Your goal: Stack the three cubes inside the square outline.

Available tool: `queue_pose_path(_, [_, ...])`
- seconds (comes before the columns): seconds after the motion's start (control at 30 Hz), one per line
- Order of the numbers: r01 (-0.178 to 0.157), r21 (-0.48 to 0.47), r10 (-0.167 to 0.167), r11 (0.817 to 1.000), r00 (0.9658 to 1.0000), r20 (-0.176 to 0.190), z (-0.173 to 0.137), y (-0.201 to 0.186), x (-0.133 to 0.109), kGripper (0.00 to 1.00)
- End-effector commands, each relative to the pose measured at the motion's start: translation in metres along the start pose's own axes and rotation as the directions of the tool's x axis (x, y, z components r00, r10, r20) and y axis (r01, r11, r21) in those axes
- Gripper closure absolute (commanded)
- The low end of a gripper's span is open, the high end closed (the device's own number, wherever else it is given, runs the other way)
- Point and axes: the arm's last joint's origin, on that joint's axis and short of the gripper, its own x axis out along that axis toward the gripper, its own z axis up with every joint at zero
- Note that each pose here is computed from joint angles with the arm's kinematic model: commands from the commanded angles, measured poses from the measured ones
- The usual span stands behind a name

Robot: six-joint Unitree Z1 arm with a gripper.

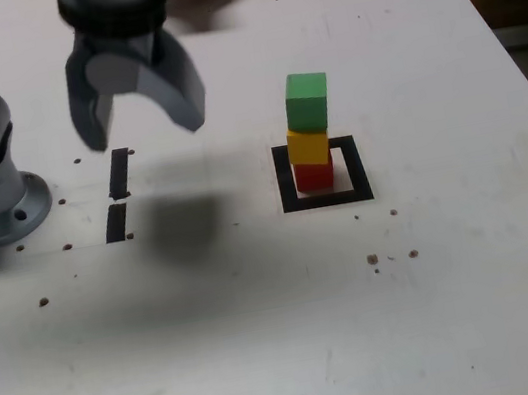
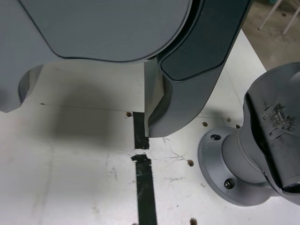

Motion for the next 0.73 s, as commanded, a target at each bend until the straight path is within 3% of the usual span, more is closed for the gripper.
queue_pose_path(0.0, [0.015,-0.003,-0.015,1.000,0.9999,0.003,-0.001,-0.001,0.009,0.10])
queue_pose_path(0.2, [0.048,-0.004,-0.048,0.999,0.9969,0.062,0.004,-0.002,0.038,0.09])
queue_pose_path(0.37, [0.052,0.008,-0.052,0.999,0.9929,0.107,0.009,-0.003,0.052,0.09])
queue_pose_path(0.5, [0.034,0.016,-0.035,0.999,0.9920,0.121,0.014,-0.002,0.058,0.09])
queue_pose_path(0.7, [0.010,0.017,-0.012,1.000,0.9935,0.113,0.021,-0.001,0.072,0.08])
